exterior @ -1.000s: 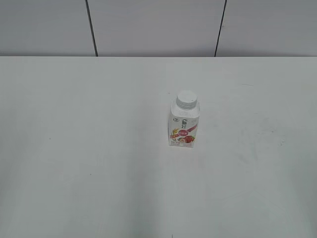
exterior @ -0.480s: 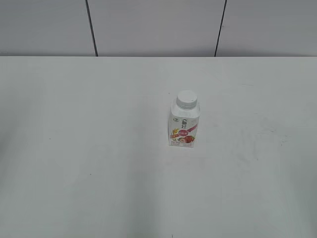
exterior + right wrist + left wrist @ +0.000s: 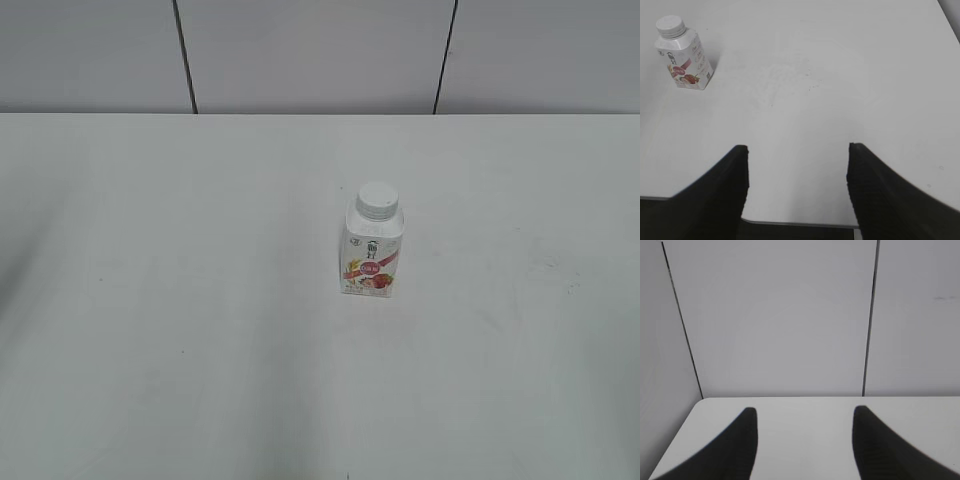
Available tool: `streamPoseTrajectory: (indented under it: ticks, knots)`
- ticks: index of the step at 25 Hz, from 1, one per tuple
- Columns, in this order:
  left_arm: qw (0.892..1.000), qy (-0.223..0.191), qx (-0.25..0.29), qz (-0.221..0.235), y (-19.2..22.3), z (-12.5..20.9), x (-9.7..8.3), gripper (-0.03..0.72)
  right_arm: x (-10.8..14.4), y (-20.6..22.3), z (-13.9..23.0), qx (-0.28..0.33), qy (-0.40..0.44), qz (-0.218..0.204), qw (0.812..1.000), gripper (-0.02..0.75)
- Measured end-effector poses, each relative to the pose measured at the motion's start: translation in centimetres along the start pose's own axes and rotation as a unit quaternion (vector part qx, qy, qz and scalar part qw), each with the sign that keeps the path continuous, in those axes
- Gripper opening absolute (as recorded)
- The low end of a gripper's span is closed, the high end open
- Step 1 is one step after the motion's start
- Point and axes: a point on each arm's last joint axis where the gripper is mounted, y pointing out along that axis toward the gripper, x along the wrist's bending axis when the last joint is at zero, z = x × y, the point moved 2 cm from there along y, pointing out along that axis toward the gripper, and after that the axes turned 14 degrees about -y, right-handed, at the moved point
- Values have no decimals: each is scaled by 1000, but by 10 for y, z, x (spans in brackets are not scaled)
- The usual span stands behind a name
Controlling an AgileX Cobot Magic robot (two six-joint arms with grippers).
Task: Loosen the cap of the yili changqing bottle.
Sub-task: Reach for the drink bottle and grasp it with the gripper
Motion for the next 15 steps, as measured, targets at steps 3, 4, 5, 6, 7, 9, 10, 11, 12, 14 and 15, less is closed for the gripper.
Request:
streamPoseTrajectory:
  ticks: [3,4,5,6,7,9,10,11,12,14,15]
  knots:
    - [1000,1,19,-4,13,12,2,387,0,0,0,0,0,0,1000,493]
    - [1000,1,27,-6,17,16,3,387,0,0,0,0,0,0,1000,493]
    - [999,1,37,-8,21,21,4,387,0,0,0,0,0,0,1000,493]
    - [999,1,50,-10,25,26,4,387,0,0,0,0,0,0,1000,493]
    - [998,1,62,-12,28,32,5,387,0,0,0,0,0,0,1000,493]
    - [996,2,82,-15,34,41,7,387,0,0,0,0,0,0,1000,493]
    - [996,2,90,-17,37,45,8,387,0,0,0,0,0,0,1000,493]
    - [995,2,96,-18,40,49,8,387,0,0,0,0,0,0,1000,493]
    - [995,2,100,-19,42,51,9,387,0,0,0,0,0,0,1000,493]
    - [994,6,108,-19,46,58,9,387,0,0,0,0,0,0,1000,493]
    - [994,14,107,-14,49,60,9,387,0,0,0,0,0,0,1000,493]
